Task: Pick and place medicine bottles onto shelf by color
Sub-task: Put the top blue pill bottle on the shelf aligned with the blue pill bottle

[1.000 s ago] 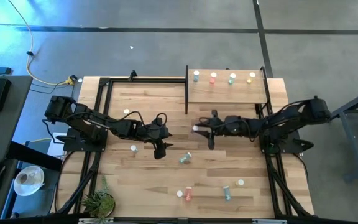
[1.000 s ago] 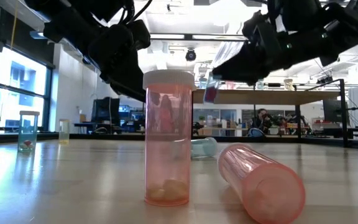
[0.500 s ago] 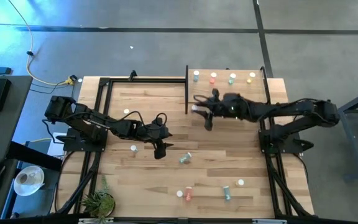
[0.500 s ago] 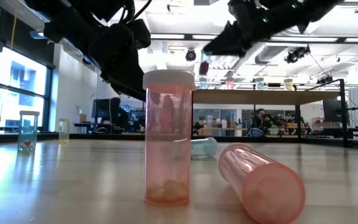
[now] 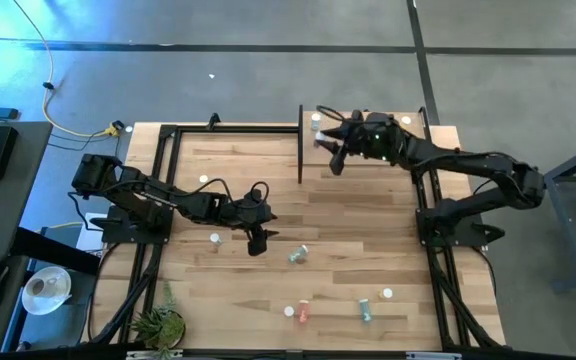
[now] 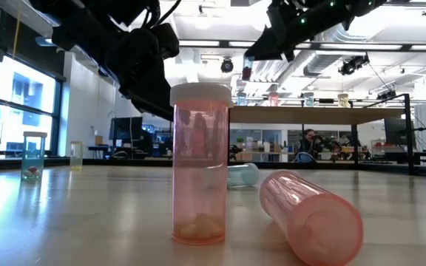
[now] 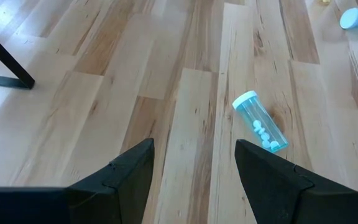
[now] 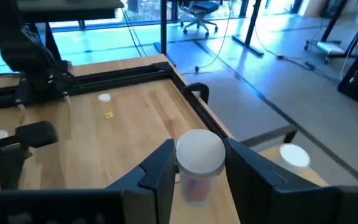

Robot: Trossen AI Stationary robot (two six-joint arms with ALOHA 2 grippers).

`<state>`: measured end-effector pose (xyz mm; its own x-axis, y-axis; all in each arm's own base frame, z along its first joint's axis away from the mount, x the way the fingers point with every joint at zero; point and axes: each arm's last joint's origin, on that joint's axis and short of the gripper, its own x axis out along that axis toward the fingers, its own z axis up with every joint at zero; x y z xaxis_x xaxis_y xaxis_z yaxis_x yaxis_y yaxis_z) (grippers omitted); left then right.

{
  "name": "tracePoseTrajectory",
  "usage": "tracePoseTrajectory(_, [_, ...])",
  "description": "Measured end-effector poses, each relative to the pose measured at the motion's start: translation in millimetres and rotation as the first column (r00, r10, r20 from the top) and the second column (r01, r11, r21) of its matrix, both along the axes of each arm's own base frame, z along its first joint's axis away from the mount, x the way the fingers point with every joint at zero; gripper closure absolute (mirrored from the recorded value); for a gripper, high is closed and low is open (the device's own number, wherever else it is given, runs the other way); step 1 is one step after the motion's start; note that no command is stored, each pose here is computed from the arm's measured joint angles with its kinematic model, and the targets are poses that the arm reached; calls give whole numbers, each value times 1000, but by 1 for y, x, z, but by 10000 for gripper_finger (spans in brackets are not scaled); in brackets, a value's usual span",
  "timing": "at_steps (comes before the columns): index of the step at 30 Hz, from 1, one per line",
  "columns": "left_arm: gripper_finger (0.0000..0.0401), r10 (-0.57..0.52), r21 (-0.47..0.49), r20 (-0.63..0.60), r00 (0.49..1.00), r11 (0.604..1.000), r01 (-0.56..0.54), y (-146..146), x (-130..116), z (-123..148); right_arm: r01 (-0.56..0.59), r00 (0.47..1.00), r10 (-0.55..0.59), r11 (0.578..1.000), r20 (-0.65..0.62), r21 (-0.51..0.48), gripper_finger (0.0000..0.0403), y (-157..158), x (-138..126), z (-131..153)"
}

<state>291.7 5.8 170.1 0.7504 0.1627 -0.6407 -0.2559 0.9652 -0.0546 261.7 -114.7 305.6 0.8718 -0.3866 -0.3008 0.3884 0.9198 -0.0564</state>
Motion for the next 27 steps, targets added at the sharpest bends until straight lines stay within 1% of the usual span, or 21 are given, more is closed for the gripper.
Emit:
tracePoseTrajectory(4, [188, 0, 0, 4, 1000, 1000, 0, 0, 0, 0, 11, 1000, -11, 999, -17, 40, 286, -14, 1, -9])
tracePoseTrajectory(7, [188, 0, 0, 6, 1000, 1000, 0, 0, 0, 0, 39, 998, -35, 996, -52, 78, 286, -25, 5, -22])
tracePoseTrajectory(11, [188, -1, 0, 6, 1000, 1000, 1, 0, 0, 0, 44, 996, -36, 994, -78, 98, 286, -32, 10, -34])
tracePoseTrajectory(17, [188, -1, 0, 6, 1000, 1000, 1, 0, 0, 0, 46, 995, -37, 994, -91, 101, 286, -37, 17, -43])
tracePoseTrajectory(24, [188, -1, -1, 6, 1000, 1000, 1, 0, 0, 0, 39, 994, -30, 996, -102, 85, 286, -37, 17, -44])
tracePoseTrajectory(27, [188, -1, -1, 6, 1000, 1000, 1, 0, 0, 0, 53, 993, -45, 996, -108, 74, 286, -38, 17, -44])
